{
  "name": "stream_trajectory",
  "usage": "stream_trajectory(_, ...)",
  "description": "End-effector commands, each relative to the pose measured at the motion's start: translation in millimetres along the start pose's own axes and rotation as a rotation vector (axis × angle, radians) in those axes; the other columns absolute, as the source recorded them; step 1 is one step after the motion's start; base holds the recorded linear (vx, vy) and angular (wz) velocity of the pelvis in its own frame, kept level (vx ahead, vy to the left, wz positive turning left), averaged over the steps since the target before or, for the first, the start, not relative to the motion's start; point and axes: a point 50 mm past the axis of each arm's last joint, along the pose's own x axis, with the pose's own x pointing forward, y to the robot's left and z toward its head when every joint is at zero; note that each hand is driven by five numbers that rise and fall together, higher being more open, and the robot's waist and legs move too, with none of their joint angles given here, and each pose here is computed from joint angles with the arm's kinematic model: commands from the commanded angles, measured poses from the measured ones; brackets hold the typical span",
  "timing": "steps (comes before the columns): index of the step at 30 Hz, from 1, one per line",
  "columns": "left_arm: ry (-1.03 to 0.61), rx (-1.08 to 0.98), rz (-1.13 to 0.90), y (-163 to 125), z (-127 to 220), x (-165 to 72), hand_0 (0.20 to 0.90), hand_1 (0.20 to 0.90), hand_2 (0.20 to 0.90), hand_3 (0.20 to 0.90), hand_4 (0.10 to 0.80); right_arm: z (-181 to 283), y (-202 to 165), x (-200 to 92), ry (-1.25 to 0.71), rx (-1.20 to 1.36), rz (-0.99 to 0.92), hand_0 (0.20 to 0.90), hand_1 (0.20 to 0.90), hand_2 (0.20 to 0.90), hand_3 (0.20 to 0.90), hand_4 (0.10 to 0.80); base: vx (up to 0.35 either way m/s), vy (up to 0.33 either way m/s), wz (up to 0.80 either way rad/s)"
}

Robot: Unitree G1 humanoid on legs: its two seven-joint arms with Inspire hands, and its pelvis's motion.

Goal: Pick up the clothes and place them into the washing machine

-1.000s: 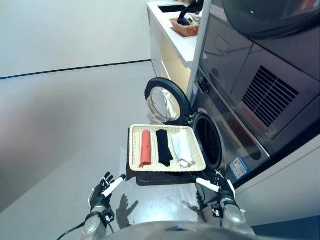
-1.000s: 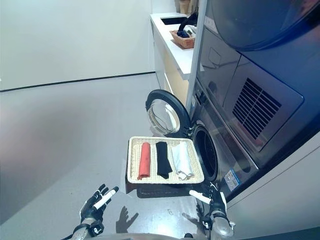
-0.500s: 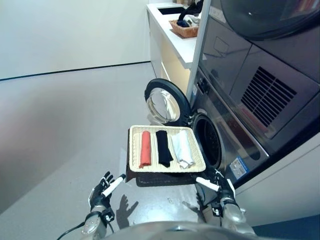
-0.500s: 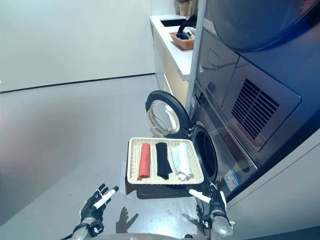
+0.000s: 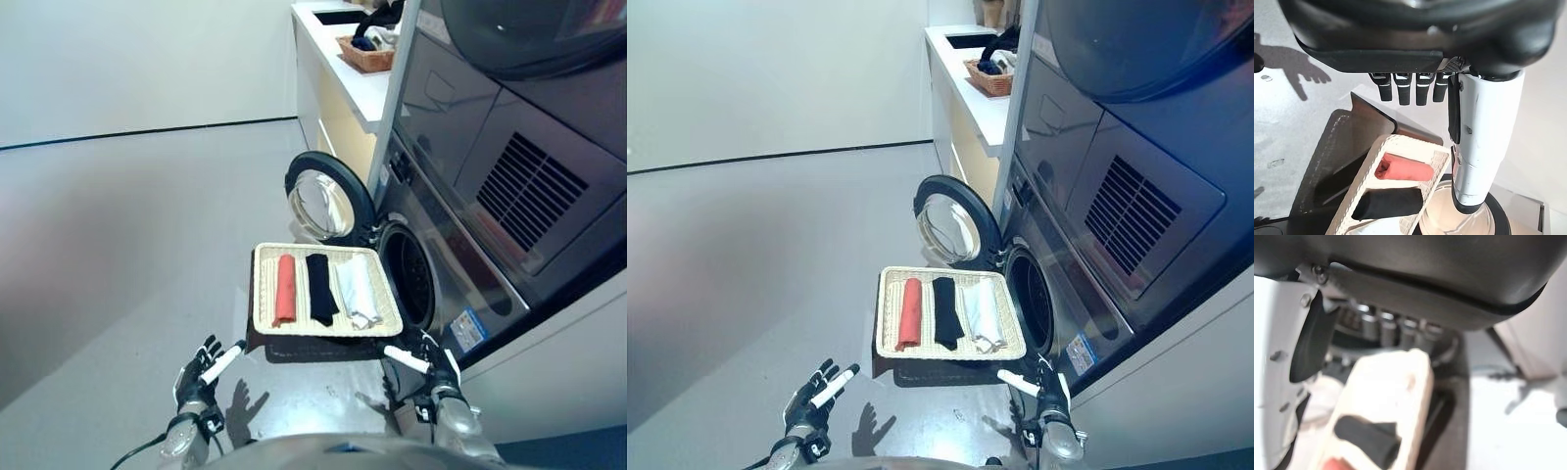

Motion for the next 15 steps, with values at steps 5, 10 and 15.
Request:
stream_trajectory(5, -0.222, 0.021, -0.075, -16.1, 58.1, 20.4, 0.900, 0.900, 0.900, 0.900, 0.800, 64.2, -0.2, 20.2, -0.229, 0.051, -0.007, 0.900, 0.900, 0.900, 0.900, 0.800, -0.009, 0.107, -0.07)
stream_trajectory(10, -0.270, 0.031, -0.076, -14.9, 71.9, 22.1, 0.900, 0.900, 0.900, 0.900, 0.800, 66.2, 5.1, 21.7, -0.225, 0.069, 0.002, 0.900, 0.900, 0.900, 0.900, 0.800, 0.019, 0.152, 0.09)
stream_trajectory(15, -0.301, 0.045, -0.070, -14.5, 81.5, 23.8, 0.900, 0.900, 0.900, 0.900, 0.800, 70.8, 7.5, 23.9, -0.230, 0.092, 0.002, 0.900, 0.900, 0.900, 0.900, 0.800, 0.065, 0.162, -0.03)
